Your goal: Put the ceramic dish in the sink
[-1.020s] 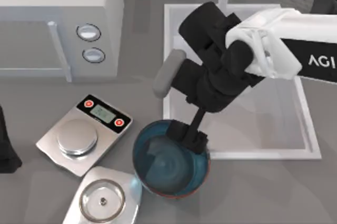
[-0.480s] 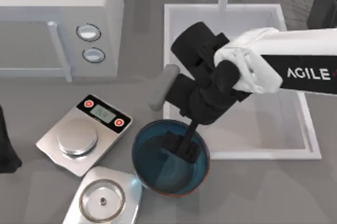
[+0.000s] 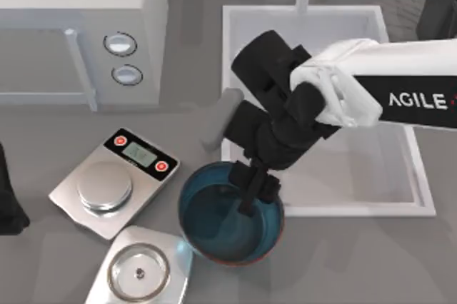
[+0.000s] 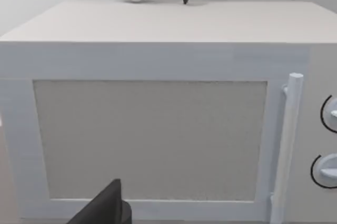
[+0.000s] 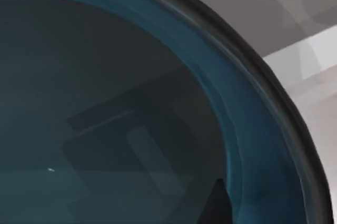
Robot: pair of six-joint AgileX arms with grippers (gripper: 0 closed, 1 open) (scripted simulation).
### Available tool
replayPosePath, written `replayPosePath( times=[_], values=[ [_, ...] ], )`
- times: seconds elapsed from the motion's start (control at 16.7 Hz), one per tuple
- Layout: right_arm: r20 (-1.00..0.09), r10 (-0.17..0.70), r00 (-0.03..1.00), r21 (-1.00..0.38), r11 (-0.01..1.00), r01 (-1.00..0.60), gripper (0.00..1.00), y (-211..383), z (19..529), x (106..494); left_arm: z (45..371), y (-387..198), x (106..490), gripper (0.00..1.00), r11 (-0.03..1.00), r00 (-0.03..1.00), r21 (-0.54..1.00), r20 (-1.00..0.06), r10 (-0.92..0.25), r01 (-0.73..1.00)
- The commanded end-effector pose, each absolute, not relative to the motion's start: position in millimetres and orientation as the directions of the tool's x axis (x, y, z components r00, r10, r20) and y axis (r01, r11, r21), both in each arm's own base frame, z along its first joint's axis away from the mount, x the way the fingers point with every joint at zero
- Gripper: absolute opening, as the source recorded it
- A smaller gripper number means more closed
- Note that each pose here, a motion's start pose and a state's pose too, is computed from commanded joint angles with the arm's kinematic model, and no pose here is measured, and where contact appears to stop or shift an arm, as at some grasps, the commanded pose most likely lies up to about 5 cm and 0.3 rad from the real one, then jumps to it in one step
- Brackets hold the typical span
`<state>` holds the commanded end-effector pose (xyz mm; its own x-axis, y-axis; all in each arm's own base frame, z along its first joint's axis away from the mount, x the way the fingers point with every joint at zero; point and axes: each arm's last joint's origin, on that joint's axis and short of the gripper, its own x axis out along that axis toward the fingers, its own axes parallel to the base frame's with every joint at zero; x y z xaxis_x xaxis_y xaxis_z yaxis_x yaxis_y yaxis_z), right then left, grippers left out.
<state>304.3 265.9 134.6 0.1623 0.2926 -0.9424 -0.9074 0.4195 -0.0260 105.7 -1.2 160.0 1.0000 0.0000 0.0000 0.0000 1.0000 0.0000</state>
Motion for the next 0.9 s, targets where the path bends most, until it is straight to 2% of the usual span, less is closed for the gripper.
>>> replayPosePath(
  times=[0.18, 0.24, 0.9],
  values=[
    [-0.942, 0.293, 0.162, -0.026, 0.420, -0.907, 0.02, 265.9, 134.6, 304.3, 160.0, -1.2, 105.7, 1.00, 1.000, 1.000, 0.000, 0.000, 0.000, 0.000],
    [-0.942, 0.293, 0.162, -0.026, 0.420, -0.907, 0.00, 265.9, 134.6, 304.3, 160.0, -1.2, 105.7, 1.00, 1.000, 1.000, 0.000, 0.000, 0.000, 0.000],
    [-0.939, 0.299, 0.170, -0.031, 0.418, -0.908, 0.00, 268.6, 146.9, 307.1, 160.0, -1.2, 105.7, 1.00, 1.000, 1.000, 0.000, 0.000, 0.000, 0.000]
  ],
)
